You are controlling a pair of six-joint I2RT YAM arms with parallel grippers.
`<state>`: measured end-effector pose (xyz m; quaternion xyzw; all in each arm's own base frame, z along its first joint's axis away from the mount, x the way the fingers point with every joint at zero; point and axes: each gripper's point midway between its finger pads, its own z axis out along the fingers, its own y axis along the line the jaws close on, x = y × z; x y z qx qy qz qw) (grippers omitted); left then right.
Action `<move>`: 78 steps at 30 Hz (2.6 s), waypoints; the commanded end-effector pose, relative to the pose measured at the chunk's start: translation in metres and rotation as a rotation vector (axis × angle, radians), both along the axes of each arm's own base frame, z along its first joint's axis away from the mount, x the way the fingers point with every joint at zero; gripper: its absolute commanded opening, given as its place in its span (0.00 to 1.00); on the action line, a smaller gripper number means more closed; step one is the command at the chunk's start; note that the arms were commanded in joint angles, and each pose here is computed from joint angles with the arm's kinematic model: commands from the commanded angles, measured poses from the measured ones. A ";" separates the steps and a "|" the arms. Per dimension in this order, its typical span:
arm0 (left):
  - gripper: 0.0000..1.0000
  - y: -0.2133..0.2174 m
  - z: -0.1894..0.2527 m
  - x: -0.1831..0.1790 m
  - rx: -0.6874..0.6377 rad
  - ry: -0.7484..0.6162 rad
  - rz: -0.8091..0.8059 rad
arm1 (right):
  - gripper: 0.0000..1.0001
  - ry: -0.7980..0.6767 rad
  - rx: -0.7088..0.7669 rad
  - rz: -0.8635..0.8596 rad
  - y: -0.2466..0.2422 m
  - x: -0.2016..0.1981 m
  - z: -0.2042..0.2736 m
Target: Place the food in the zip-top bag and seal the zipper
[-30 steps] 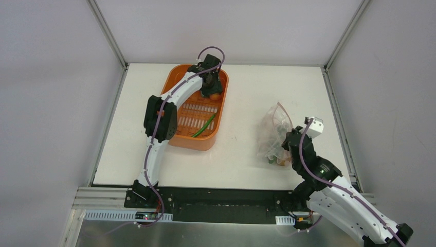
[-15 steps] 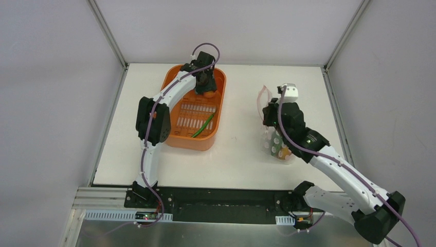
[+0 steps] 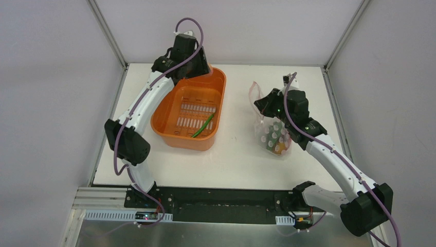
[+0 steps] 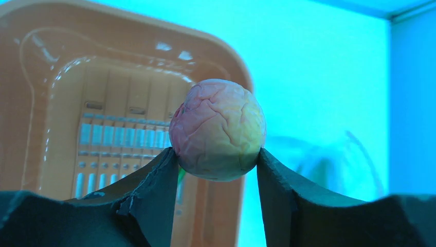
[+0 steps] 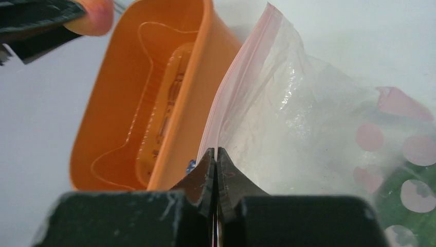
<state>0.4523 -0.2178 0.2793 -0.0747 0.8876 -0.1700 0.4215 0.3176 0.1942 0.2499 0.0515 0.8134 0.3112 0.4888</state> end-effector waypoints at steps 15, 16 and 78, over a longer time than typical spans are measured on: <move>0.12 -0.162 0.096 -0.092 -0.386 -0.052 -0.514 | 0.00 -0.077 0.024 -0.176 -0.018 -0.005 0.030; 0.12 -0.167 0.093 -0.092 -0.394 -0.043 -0.523 | 0.00 -0.079 0.022 -0.181 -0.019 -0.005 0.030; 0.37 -0.192 -0.005 -0.139 -0.165 0.311 -0.624 | 0.00 -0.217 0.096 -0.200 -0.010 -0.020 0.062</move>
